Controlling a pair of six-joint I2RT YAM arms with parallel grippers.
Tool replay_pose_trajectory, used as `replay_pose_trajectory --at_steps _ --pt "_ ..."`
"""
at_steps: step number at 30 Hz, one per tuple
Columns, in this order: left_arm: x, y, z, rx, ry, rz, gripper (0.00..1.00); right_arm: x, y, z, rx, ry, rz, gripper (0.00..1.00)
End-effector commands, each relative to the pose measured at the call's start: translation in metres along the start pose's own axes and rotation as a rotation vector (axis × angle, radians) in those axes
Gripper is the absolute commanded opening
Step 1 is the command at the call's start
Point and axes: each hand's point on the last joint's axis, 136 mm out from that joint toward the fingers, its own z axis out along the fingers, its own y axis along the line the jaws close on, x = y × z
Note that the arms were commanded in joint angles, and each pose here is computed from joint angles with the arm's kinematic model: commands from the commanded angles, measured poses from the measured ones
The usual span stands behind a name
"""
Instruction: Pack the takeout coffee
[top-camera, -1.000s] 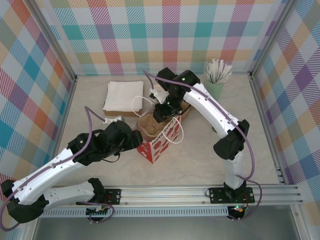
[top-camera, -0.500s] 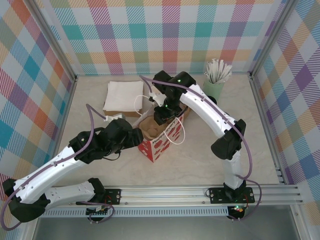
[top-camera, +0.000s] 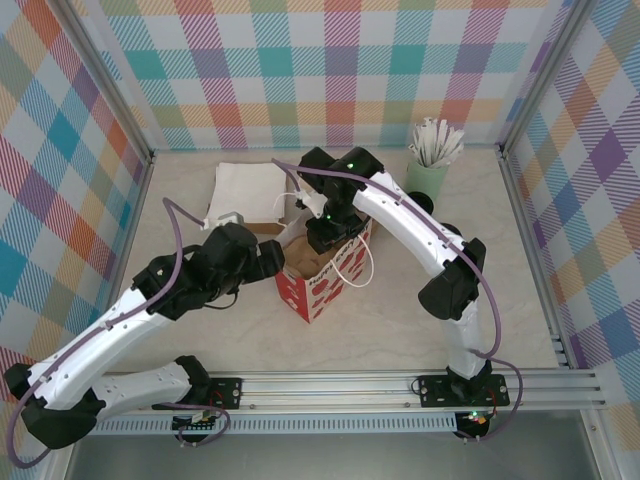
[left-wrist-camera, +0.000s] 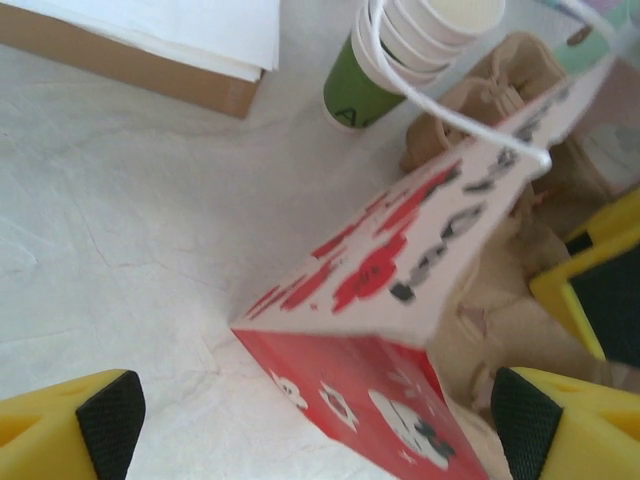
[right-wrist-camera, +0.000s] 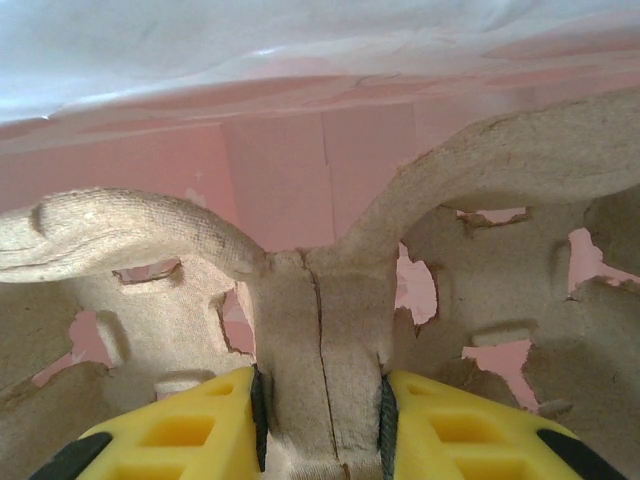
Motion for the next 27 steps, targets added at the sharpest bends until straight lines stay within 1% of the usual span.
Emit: replay_pose_trajectory --at_steps 1,4,9,12,17,22,27 --pt "-0.019 -0.01 0.0 0.058 -0.024 -0.008 0.92 0.0 0.003 -0.001 0.011 0.005 -0.015 0.34" --pt "-0.022 -0.018 0.007 0.113 0.009 -0.007 0.93 0.0 0.004 -0.002 0.008 -0.003 -0.017 0.34" --pt "-0.02 -0.036 0.018 0.179 0.058 0.062 0.95 0.0 0.005 -0.003 -0.001 -0.007 -0.017 0.34" --pt "-0.02 -0.034 0.027 0.138 0.074 0.099 0.96 -0.001 0.006 -0.004 -0.003 -0.013 -0.018 0.34" --pt "-0.033 -0.014 0.039 0.006 0.048 0.103 0.93 0.001 0.007 -0.007 -0.002 -0.015 -0.022 0.33" --pt "-0.046 -0.006 0.048 -0.03 0.026 0.071 0.92 0.005 0.008 -0.008 0.0 -0.019 -0.031 0.33" --pt "-0.051 -0.001 0.055 -0.052 0.028 0.056 0.91 0.011 0.008 -0.006 0.005 -0.005 -0.034 0.33"
